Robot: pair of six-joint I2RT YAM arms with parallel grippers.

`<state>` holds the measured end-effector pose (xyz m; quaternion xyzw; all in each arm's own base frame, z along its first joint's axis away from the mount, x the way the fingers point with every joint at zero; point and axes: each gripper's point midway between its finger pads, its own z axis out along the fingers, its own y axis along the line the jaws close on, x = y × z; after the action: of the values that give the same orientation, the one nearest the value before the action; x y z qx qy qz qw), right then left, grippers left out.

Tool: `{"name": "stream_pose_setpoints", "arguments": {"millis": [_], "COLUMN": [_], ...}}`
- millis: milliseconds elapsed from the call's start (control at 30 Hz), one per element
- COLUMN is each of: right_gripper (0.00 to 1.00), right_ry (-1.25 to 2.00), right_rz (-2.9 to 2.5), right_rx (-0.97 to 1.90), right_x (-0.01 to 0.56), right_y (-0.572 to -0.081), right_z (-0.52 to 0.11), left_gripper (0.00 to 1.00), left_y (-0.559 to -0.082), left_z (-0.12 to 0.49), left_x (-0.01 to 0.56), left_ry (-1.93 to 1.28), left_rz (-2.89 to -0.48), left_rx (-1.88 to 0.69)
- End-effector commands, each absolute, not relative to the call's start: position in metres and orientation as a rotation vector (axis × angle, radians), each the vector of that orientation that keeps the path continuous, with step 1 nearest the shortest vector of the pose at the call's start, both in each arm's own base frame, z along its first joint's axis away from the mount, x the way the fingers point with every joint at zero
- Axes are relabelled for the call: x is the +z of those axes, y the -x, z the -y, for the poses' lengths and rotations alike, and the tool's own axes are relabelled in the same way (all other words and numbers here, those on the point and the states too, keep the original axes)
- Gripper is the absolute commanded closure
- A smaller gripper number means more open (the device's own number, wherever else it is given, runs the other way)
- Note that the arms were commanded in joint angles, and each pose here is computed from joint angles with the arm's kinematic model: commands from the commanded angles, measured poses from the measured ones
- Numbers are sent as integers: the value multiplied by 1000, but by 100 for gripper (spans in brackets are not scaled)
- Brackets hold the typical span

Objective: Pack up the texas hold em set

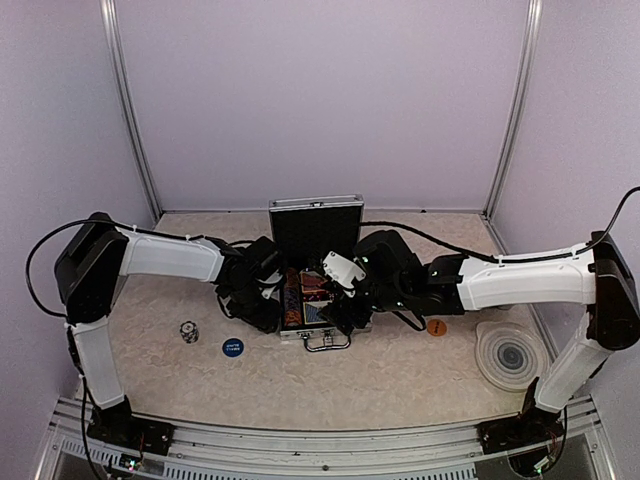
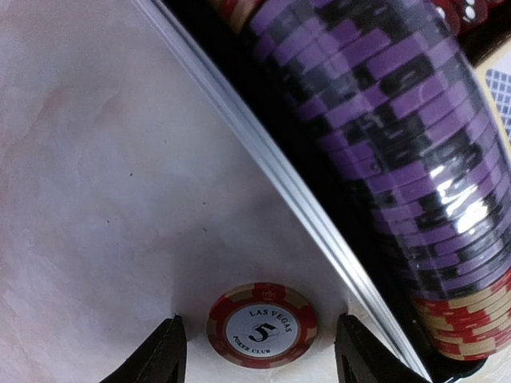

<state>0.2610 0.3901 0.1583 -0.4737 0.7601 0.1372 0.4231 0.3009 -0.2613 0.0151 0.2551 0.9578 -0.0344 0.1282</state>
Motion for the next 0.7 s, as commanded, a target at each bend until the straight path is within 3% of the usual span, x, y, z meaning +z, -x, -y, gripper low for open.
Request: {"name": "stream_pose_setpoints", "arguments": {"millis": [0, 133, 367, 667], "right_gripper": [10, 10, 10, 10], "right_ry": [1173, 1174, 1178, 1178], "right_rz": [-1912, -1909, -1905, -1907], "right_rx": [357, 353, 348, 341], "right_x": [159, 158, 157, 158], "right_y": [-263, -263, -263, -264], "right_z": [-392, -392, -392, -391], "left_gripper": [37, 41, 57, 64], "left_y": [-309, -308, -306, -305], "left_z": [268, 267, 267, 266], "left_x": [11, 7, 6, 10], "left_ry": [-751, -756, -755, -749], "left_rz": [-2774, -2784, -2789, -2787], "left_rx": [-115, -118, -127, -124]}}
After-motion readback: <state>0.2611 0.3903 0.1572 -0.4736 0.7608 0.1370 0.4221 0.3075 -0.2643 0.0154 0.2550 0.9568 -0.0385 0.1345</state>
